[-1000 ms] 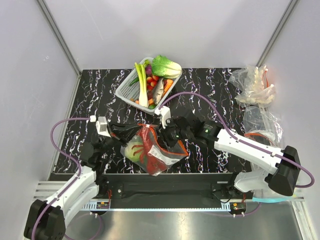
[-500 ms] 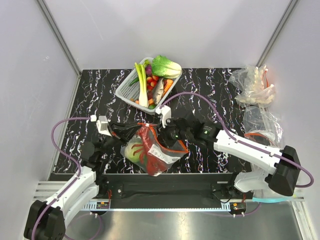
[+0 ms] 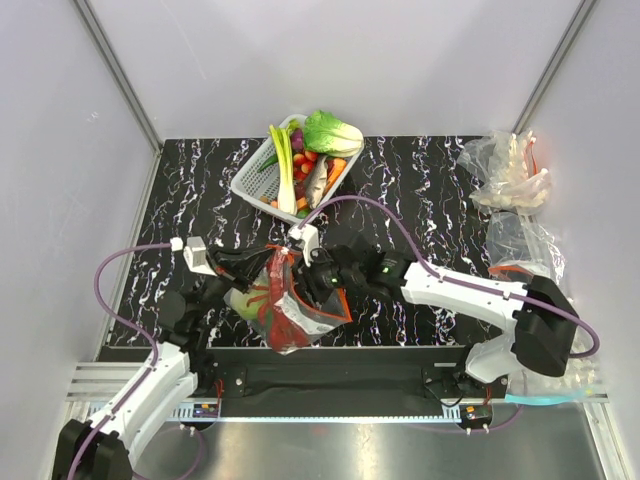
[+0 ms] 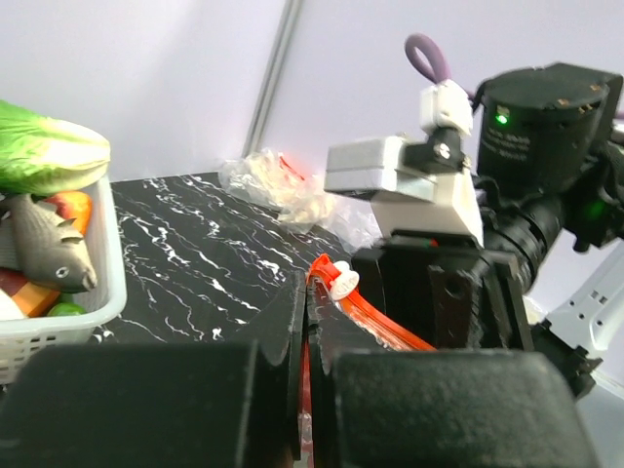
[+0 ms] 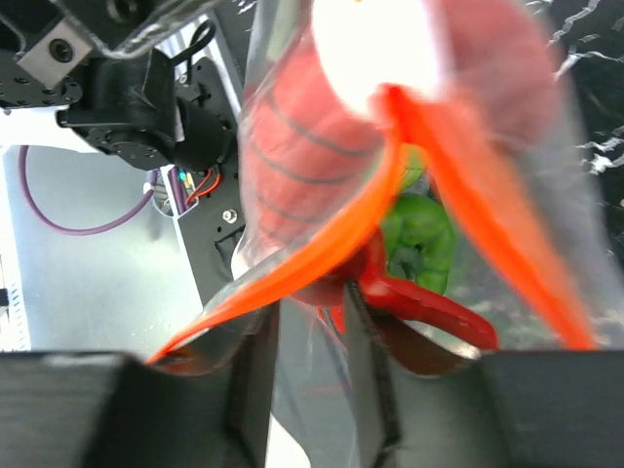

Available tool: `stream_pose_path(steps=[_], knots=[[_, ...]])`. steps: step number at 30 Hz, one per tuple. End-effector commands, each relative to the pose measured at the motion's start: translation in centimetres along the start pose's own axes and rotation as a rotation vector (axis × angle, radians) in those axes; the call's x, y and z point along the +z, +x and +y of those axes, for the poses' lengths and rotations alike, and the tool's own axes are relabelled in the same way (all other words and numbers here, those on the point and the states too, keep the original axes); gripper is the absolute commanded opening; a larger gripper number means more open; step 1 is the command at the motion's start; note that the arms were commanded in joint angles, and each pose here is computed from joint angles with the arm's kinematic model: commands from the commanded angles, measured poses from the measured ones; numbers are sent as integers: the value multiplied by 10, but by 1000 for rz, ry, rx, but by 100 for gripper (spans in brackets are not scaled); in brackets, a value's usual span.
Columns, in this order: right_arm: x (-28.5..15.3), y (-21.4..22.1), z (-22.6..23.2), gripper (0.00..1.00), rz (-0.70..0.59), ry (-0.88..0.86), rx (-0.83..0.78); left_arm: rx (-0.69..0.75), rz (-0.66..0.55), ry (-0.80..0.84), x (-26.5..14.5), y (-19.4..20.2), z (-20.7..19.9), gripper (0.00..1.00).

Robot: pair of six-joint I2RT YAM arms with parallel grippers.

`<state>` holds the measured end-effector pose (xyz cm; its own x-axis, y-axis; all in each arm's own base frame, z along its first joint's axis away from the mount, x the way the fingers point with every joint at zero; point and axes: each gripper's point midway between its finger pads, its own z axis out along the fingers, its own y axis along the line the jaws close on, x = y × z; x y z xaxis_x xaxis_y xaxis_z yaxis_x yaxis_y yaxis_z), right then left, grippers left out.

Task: Place the food in the zip-top bag and seal the zipper
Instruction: Adjust the fake lobster in the zipper food storage bag.

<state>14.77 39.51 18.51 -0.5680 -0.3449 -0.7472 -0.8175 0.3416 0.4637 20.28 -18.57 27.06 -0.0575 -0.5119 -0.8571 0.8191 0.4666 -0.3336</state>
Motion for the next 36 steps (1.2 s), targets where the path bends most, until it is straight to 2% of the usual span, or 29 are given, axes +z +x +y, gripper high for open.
stream_pose_path(steps=[1, 7, 12, 18, 27, 33, 36], knots=[[13, -30, 22, 41, -103, -71, -66, -7, -45, 34, -1, -12, -12, 0], [31, -20, 5, 41, -69, 33, -56, -46, -41, 32, -3, -6, -12, 0], [36, -18, -12, 41, -127, 119, -26, -79, -45, 7, -8, 0, -7, 0], [6, -29, 3, 45, -149, 102, -35, -74, -44, -60, -6, -3, 4, 0], [-67, -57, 18, 51, -193, 200, -93, -53, -48, -27, -3, -10, -3, 0], [-60, -49, 30, 53, -148, 126, -47, -41, -49, -18, -3, -12, -6, 0], [-50, -44, 34, 58, -102, 96, -21, -37, -47, -16, -3, -13, -7, 0]])
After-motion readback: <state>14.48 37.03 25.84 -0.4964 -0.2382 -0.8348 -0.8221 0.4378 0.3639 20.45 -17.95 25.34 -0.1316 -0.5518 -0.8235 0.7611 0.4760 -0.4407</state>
